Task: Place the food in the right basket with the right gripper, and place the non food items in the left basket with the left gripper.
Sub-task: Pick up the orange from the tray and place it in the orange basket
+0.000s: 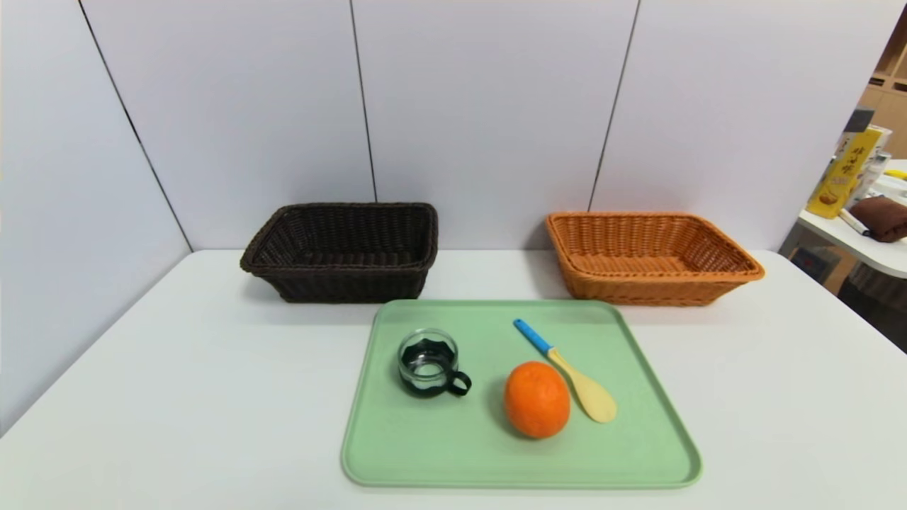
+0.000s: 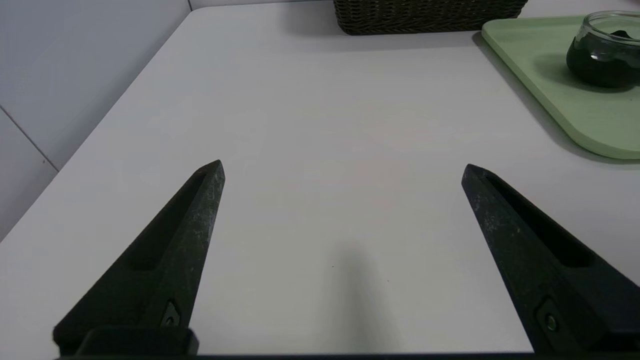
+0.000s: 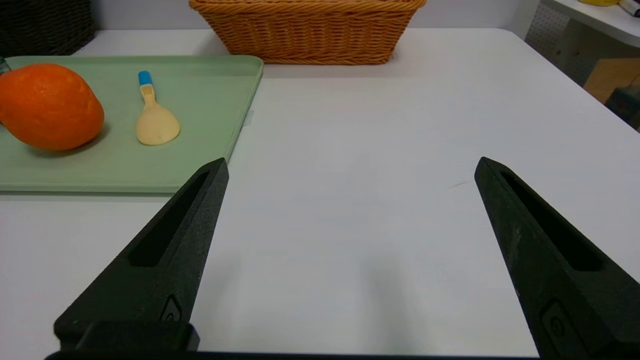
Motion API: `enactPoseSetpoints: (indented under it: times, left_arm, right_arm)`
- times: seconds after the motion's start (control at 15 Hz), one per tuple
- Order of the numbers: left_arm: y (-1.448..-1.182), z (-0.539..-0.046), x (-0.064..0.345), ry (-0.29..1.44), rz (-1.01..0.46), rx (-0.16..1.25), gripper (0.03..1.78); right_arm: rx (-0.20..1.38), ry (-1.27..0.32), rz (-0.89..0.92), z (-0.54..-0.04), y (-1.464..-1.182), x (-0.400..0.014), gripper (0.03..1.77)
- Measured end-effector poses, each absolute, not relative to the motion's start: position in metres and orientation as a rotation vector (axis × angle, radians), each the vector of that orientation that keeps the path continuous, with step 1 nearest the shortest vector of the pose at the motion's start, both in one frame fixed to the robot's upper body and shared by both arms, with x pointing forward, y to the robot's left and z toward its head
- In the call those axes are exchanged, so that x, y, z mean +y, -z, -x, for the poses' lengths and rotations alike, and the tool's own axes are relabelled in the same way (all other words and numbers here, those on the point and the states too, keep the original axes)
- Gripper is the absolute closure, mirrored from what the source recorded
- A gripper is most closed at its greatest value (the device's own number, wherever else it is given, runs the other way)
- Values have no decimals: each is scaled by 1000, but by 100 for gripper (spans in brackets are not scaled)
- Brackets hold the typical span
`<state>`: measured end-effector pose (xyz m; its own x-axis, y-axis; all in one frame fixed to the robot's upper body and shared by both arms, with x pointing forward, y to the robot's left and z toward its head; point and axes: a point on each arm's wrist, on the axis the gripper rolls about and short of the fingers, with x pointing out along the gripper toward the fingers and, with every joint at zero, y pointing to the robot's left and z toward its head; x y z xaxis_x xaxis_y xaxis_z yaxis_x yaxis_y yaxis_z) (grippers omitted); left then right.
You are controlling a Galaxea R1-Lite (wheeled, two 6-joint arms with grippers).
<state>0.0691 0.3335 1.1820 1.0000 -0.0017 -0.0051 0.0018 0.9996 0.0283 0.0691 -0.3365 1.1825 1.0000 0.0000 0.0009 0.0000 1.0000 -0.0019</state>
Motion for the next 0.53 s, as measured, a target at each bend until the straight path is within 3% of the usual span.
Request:
enactPoseSetpoints:
  times: [0.53]
  left_arm:
    - [-1191,-66,332,45,-128,-21,12]
  right_arm:
    - [-39,-21,25,-66,-1193,-336,10]
